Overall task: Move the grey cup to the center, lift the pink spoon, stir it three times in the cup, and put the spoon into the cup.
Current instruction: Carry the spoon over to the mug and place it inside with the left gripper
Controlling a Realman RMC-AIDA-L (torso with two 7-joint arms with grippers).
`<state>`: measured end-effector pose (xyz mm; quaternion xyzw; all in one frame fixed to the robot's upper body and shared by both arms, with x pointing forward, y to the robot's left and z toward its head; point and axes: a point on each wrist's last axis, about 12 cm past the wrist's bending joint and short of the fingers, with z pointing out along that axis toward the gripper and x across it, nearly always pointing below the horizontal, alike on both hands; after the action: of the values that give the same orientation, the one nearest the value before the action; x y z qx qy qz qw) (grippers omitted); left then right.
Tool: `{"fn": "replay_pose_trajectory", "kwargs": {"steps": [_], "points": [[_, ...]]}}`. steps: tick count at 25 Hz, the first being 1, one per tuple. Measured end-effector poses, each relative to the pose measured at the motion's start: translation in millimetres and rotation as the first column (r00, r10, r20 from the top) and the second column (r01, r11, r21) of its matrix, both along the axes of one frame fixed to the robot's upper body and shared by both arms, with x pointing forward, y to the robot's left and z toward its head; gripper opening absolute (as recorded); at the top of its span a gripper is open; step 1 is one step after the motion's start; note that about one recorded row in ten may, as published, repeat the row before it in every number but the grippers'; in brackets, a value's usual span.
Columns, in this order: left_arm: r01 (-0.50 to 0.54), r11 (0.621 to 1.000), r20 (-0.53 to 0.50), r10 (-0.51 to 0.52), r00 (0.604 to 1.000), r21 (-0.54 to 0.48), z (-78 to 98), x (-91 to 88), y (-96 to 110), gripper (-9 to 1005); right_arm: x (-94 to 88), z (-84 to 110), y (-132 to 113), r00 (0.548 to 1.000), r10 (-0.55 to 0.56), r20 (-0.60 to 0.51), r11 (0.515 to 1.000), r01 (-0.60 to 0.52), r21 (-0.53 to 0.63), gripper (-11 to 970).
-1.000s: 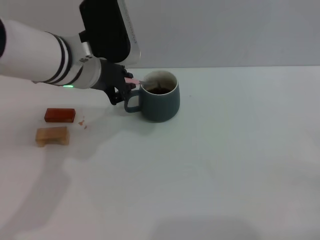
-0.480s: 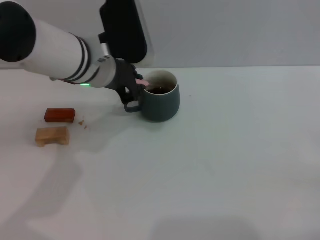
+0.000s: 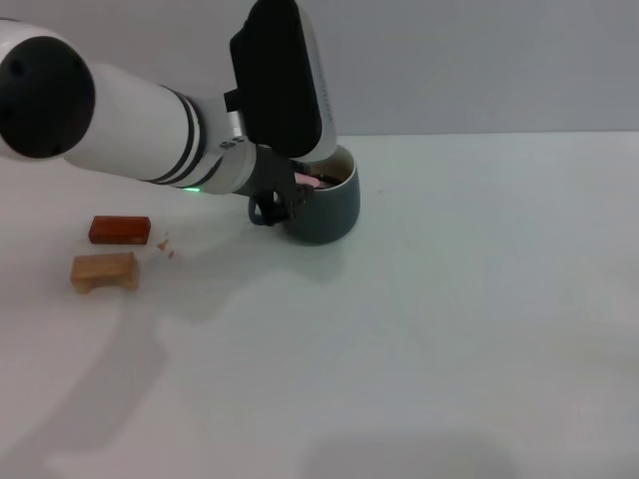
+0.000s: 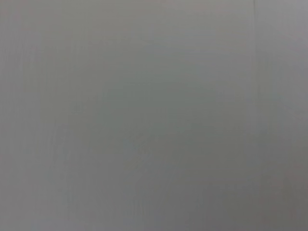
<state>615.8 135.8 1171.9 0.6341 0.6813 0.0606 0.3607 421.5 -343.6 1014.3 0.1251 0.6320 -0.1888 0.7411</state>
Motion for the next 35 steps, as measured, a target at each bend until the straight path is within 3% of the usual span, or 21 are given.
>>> {"fn": "replay_pose_trajectory", "kwargs": {"steps": [10, 21, 28, 35], "points": [[-0.075, 0.997, 0.016, 0.075, 0.997, 0.020, 2.4, 4.0, 23.8, 167, 1.8, 0.0, 3.0, 1.000, 0.015, 0.000, 1.000, -0.015, 0.002, -2], [-0.045, 0.999, 0.029, 0.044, 0.999, 0.016, 6.3, 13.1, 6.8, 167, 0.9, -0.4, 2.1, 1.000, 0.010, -0.003, 1.000, -0.010, 0.002, -1], [0.008, 1.000, 0.022, -0.008, 1.000, 0.001, 5.4, 7.5, -9.8, 167, -0.6, -1.3, 0.9, 1.000, 0.007, -0.007, 1.000, -0.007, 0.000, -1], [-0.029, 1.000, 0.018, 0.029, 0.999, 0.005, 4.8, 1.6, 4.1, 167, 2.1, -0.3, 2.2, 1.000, 0.015, -0.002, 1.000, -0.015, -0.001, 0]]}}
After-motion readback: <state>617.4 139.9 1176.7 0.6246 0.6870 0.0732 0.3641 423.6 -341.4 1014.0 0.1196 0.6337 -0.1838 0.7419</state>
